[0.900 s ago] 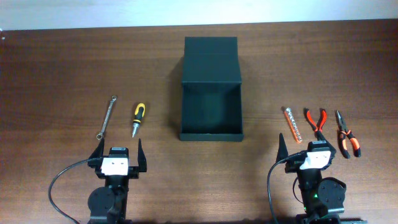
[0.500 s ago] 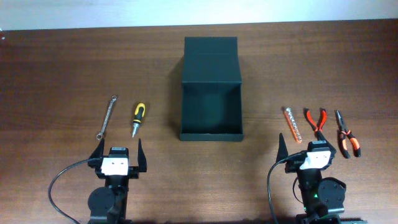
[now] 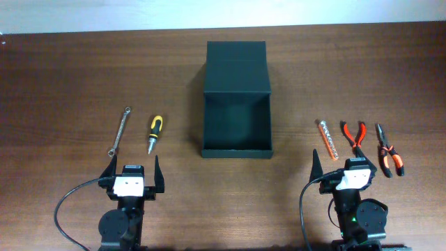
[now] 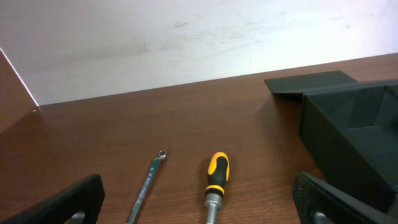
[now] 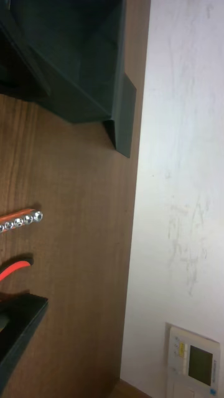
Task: Pack container
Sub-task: 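Move the right gripper toward the orange socket rail, then lower the right gripper over the orange socket rail, then close the right gripper on the socket rail and lift it, then carry the socket rail into the black box and release it, then withdraw the right gripper and move it over the red cutters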
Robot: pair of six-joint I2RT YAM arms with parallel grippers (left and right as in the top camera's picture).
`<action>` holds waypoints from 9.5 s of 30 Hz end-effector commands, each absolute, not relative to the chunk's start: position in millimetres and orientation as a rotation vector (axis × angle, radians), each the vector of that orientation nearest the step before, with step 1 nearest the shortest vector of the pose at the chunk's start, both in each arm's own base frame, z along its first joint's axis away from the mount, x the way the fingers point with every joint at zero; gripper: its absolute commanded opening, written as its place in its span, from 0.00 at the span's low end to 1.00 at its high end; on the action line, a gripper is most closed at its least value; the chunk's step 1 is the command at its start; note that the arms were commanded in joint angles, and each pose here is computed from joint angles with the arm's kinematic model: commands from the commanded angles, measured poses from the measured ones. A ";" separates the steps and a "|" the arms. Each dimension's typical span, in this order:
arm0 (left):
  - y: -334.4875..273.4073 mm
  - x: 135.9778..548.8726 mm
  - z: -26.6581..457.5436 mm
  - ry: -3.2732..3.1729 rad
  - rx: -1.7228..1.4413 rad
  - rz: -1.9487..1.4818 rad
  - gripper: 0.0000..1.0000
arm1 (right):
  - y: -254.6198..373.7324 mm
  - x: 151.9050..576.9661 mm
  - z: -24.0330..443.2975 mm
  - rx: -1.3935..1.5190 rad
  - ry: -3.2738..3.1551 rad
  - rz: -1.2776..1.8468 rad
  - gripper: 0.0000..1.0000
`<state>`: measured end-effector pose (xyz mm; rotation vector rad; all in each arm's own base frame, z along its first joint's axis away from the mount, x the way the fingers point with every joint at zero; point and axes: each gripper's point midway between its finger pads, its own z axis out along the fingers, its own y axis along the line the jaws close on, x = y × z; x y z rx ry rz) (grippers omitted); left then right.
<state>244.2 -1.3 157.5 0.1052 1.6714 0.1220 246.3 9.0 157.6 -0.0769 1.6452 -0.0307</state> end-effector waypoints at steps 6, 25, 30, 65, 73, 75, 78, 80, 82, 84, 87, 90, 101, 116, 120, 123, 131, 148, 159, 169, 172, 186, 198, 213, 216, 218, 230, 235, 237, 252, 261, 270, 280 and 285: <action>-4.3 244.0 157.3 1.664 0.130 0.121 0.99 | 10.7 245.8 155.9 -0.089 1.646 -0.030 0.99; -11.1 242.5 163.5 1.680 0.025 -0.036 0.99 | 21.5 239.5 198.8 0.059 1.582 0.214 0.99; -12.7 241.0 171.1 1.729 0.034 -0.043 0.99 | 19.0 226.1 213.9 0.082 1.832 0.191 0.99; -23.7 245.7 179.0 1.759 0.077 -0.099 0.99 | -24.4 323.2 158.2 -0.174 3.081 -0.170 0.99; -23.2 245.8 178.9 1.759 0.074 -0.096 0.99 | -18.7 350.2 118.7 -0.249 2.998 -0.083 0.99; -21.7 245.9 178.9 1.760 0.068 -0.089 0.99 | -17.9 348.2 104.4 -0.279 3.000 -0.076 0.99; -20.9 246.0 178.9 1.760 0.065 -0.085 0.99 | -17.3 343.9 86.6 -0.293 3.006 -0.070 0.99; -20.7 246.0 178.9 1.760 0.064 -0.084 0.99 | -13.7 339.8 76.7 -0.325 3.011 -0.040 0.99; -20.7 246.0 178.9 1.760 0.064 -0.084 0.99 | -8.5 335.5 65.7 -0.368 3.009 0.003 0.99; -20.7 246.0 178.9 1.760 0.064 -0.084 0.99 | -7.7 331.9 53.8 -0.373 3.009 0.010 0.99; -20.7 246.0 178.9 1.760 0.064 -0.084 0.99 | -7.0 328.5 46.6 -0.376 3.013 0.016 0.99; -20.7 246.0 178.9 1.760 0.064 -0.084 0.99 | -5.5 328.9 43.5 -0.379 3.005 0.028 0.99; -20.7 246.0 178.9 1.760 0.064 -0.084 0.99 | -47.2 321.3 27.4 -0.148 3.001 0.084 0.99; -20.7 246.0 178.8 1.760 0.064 -0.084 0.99 | -26.4 323.4 28.0 -0.250 2.986 0.143 0.99; -20.8 246.0 178.8 1.760 0.064 -0.084 0.99 | -15.7 322.8 27.0 -0.326 2.981 0.164 0.99; -20.7 245.9 178.2 1.763 0.064 -0.084 0.99 | -14.0 320.6 20.4 -0.333 3.000 0.175 0.99; -20.8 245.1 174.3 1.779 0.065 -0.084 0.99 | -13.3 314.3 -2.6 -0.333 3.066 0.202 0.99; -20.8 245.1 174.5 1.778 0.065 -0.084 0.99 | -35.8 315.0 -6.2 -0.213 3.103 0.007 0.73; -20.8 245.1 174.6 1.778 0.065 -0.084 0.99 | -39.6 314.4 -6.3 -0.208 3.108 -0.026 0.50; -20.8 245.1 174.6 1.778 0.065 -0.084 0.99 | -36.8 314.7 -6.3 -0.209 3.105 -0.002 0.15; -20.8 245.1 174.7 1.777 0.065 -0.084 0.99 | -31.0 315.9 -6.2 -0.209 3.096 0.050 0.11; -20.8 245.1 174.4 1.778 0.065 -0.084 0.99 | -12.9 350.4 61.7 -0.175 3.046 0.233 0.04; -20.8 245.1 174.4 1.778 0.065 -0.084 0.99 | 99.0 369.3 189.9 -0.991 2.729 0.311 0.04; -20.9 245.1 174.4 1.778 0.065 -0.085 0.99 | 246.3 325.2 154.4 -1.932 2.228 0.220 0.04; -22.9 244.9 174.4 1.778 0.074 -0.095 0.99 | 250.3 333.3 132.9 -1.943 2.254 0.227 0.04; -24.0 244.7 174.4 1.778 0.078 -0.101 0.99 | 243.7 343.2 114.7 -1.924 2.309 0.236 0.04; -23.9 244.8 174.4 1.778 0.078 -0.100 0.99 | 200.0 367.0 70.9 -1.822 2.509 0.283 0.05; -23.9 244.8 174.4 1.778 0.078 -0.100 0.99 | 199.0 363.7 57.0 -1.841 2.540 0.298 0.05; -23.9 244.7 174.3 1.778 0.078 -0.100 0.99 | 198.5 362.4 50.2 -1.848 2.556 0.307 0.05; -23.9 244.8 174.4 1.778 0.078 -0.100 0.99 | 199.9 359.4 45.8 -1.734 2.665 0.336 0.99; -24.0 244.7 174.3 1.778 0.078 -0.101 0.99 | 169.8 431.7 209.4 -1.071 2.604 -0.047 0.99; -23.9 244.5 173.4 1.782 0.078 -0.101 0.99 | -22.4 418.2 288.4 0.017 2.761 -0.176 0.99; -23.9 244.6 173.5 1.782 0.078 -0.101 0.99 | -110.4 349.4 285.3 0.344 2.830 -0.050 0.99; -23.9 244.6 173.5 1.782 0.078 -0.101 0.99 | -110.2 284.1 275.8 0.450 2.888 -0.039 0.99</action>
